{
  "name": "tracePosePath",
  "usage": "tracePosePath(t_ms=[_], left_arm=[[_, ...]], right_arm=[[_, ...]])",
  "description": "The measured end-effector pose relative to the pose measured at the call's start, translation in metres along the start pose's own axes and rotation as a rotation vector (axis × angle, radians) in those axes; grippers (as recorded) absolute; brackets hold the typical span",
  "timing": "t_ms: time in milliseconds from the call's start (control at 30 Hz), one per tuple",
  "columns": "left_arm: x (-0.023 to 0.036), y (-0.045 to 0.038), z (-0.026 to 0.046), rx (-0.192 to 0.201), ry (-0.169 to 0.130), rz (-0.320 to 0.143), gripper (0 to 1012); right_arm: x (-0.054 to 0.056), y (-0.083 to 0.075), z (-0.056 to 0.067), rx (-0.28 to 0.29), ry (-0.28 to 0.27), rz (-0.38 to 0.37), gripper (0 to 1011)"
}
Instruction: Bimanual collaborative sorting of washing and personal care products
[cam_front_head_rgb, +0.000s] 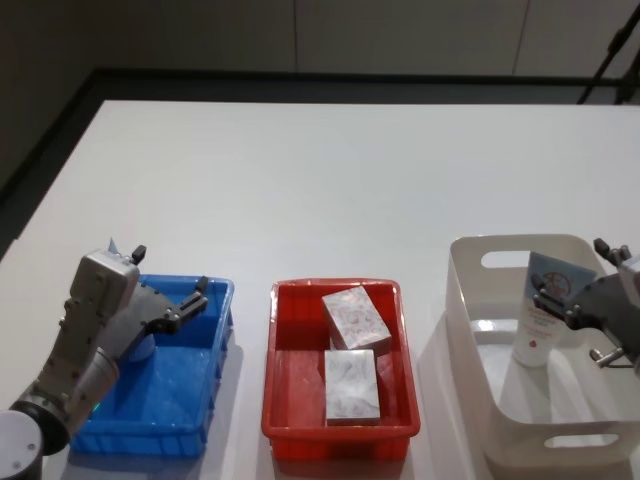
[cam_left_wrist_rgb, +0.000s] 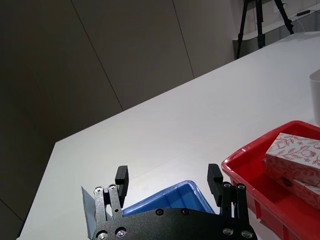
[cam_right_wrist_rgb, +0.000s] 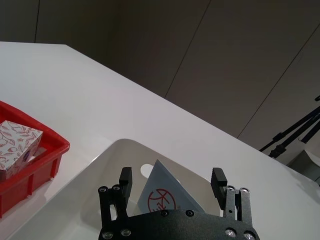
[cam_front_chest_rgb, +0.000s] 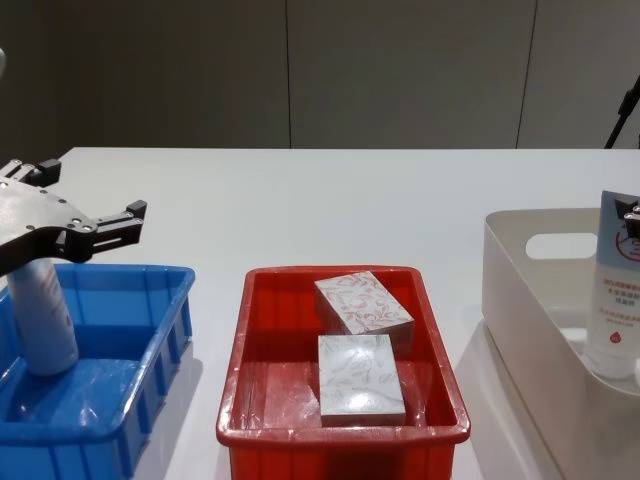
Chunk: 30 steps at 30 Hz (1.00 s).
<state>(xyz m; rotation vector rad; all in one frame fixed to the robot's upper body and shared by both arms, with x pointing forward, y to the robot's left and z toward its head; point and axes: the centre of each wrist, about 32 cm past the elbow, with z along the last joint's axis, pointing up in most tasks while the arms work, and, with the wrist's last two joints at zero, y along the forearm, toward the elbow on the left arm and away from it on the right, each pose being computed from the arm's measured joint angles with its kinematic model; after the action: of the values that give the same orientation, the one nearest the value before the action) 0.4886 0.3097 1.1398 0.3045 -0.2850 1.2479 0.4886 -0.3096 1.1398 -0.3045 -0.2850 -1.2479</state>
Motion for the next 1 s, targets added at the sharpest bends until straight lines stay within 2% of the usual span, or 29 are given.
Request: tracePosePath(t_ms=[1000], left_arm=[[0.0000,0.0000,0.0000,0.000,0.000,0.000,1001]], right_arm=[[0.0000,0.0000,0.0000,0.000,0.000,0.000,1001]])
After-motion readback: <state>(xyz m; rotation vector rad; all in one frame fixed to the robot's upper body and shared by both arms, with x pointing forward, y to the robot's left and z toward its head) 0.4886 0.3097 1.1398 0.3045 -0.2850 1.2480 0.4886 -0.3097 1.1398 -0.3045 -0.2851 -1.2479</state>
